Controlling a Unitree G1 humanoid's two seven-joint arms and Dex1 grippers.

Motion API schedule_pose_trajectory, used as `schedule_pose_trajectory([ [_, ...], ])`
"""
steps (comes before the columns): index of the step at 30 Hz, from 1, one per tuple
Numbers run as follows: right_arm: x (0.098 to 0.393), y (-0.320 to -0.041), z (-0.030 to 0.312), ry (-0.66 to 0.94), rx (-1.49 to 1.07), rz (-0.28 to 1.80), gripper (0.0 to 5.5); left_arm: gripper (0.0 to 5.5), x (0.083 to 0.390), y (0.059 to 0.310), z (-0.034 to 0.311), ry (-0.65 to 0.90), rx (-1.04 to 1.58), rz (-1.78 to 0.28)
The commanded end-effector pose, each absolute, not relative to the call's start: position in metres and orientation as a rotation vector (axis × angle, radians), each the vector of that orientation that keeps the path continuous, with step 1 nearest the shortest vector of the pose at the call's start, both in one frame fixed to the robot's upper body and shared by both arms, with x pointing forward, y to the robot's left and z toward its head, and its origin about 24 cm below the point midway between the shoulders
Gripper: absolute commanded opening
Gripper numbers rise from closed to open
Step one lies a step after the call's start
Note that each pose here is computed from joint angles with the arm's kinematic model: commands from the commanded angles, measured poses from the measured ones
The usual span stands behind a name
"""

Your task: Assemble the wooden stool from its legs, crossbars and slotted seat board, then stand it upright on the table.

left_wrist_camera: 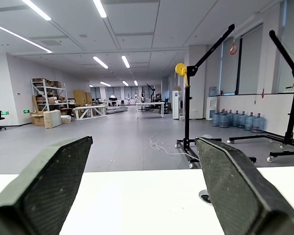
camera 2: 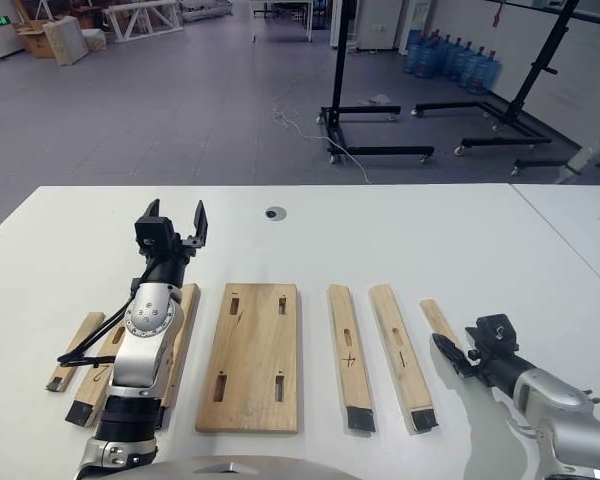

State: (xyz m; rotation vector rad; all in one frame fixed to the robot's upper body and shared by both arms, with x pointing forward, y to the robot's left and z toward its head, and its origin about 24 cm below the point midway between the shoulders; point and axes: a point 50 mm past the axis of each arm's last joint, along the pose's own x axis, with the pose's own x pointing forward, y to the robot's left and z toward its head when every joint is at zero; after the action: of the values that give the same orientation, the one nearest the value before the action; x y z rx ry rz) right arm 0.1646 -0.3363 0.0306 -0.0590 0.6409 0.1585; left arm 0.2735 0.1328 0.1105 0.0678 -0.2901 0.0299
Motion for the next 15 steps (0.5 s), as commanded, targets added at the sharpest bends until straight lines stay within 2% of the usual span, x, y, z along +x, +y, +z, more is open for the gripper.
schedule_pose_trajectory([
  [1, 0.135, -0.345, 0.004, 0.879, -0.037, 0.118, 3.55, 3.89, 0.271, 0.132, 0.108, -0.272, 0.076, 0.028],
  [7, 0.122, -0.34, -0.005, 1.026, 0.067, 0.174, 2.52, 3.89, 0.268, 0.133, 0.108, -0.266, 0.076, 0.035],
  [15, 0.114, -0.338, 0.001, 0.983, 0.06, 0.18, 1.3, 3.89, 0.271, 0.134, 0.107, -0.256, 0.08, 0.027],
])
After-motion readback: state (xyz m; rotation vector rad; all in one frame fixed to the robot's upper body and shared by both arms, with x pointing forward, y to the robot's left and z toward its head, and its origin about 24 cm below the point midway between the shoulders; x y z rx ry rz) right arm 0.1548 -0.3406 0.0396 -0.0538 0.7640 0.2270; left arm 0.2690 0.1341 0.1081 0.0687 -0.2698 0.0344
